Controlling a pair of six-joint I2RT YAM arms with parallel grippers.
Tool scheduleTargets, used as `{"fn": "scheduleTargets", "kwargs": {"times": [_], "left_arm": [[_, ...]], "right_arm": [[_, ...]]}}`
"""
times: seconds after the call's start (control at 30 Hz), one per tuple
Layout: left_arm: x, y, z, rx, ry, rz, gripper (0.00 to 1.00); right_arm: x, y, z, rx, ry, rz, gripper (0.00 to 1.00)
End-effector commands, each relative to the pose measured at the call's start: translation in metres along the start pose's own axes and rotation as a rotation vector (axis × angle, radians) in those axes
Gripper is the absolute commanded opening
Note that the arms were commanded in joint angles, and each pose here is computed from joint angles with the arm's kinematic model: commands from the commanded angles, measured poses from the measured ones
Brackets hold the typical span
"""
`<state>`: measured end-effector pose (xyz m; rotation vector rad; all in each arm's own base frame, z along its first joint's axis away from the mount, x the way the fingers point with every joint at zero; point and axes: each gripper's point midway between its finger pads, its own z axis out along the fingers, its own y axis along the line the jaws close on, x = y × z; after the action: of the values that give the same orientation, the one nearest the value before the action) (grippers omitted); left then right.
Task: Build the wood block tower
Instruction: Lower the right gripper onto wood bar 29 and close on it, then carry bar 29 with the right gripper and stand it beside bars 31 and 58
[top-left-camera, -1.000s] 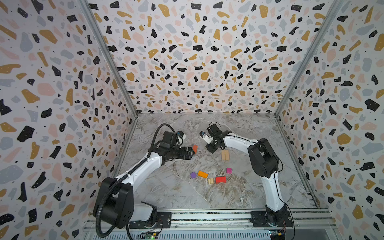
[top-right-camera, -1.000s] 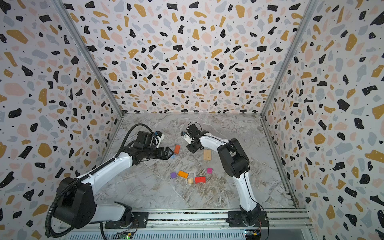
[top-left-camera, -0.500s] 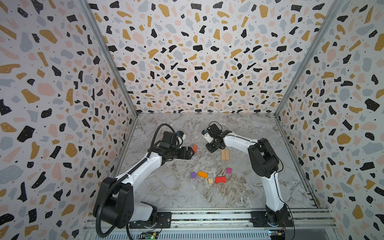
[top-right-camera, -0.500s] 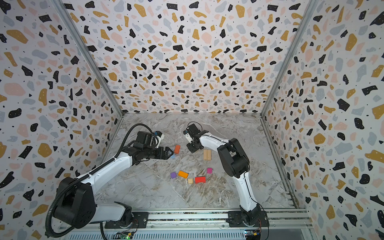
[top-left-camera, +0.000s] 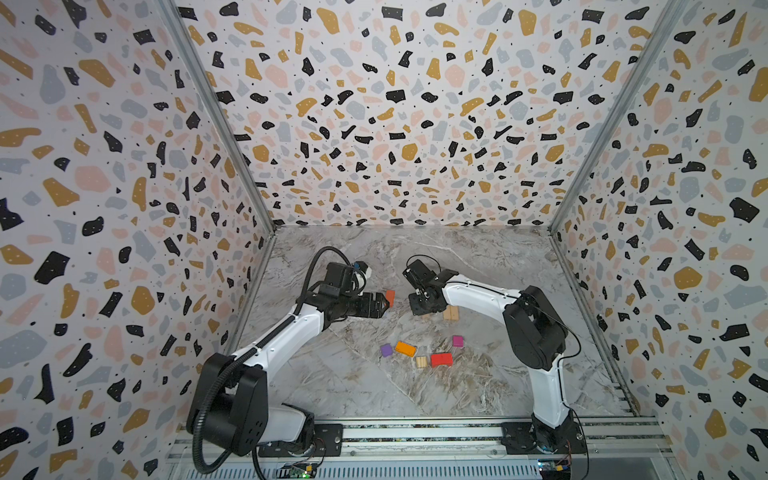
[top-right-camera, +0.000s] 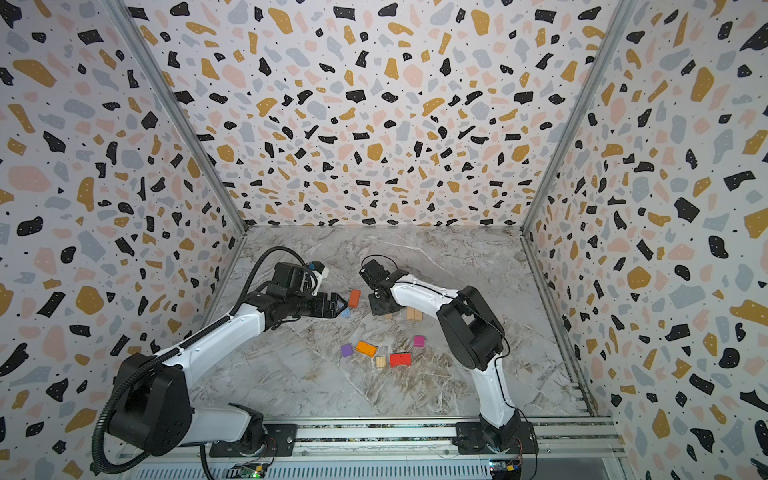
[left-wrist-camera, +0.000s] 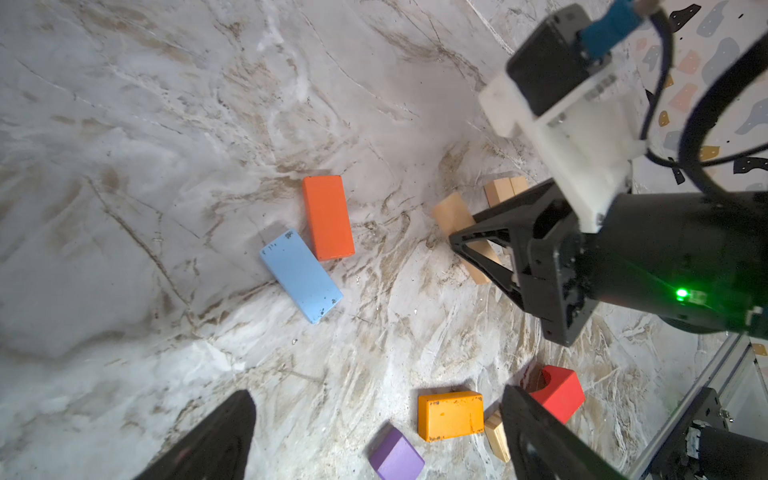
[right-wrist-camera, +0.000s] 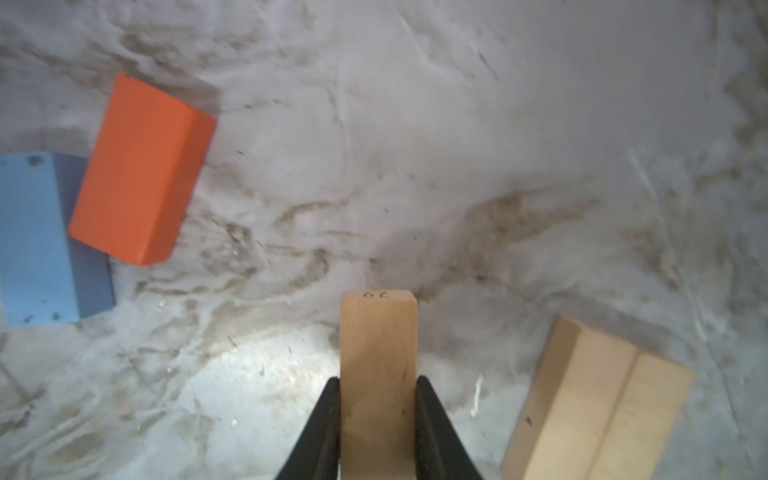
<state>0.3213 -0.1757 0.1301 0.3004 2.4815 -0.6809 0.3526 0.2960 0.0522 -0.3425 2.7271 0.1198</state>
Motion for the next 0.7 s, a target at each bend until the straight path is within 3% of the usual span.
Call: {"fn": "scheduleTargets", "kwargs": {"times": [0.0,0.67], "left_arm": [[0.000,0.002,0.002,0.006,-0.009,-0.009,0.93],[0.003,0.006,0.007,-0.009,0.006,-0.012,0.92]], "right_arm": [[-0.014,-0.014,-0.027,0.006,-0.108,0.158,0.21],[-0.005,-0.026,-0.009,0.038,-0.079,0.186,0.21]]}}
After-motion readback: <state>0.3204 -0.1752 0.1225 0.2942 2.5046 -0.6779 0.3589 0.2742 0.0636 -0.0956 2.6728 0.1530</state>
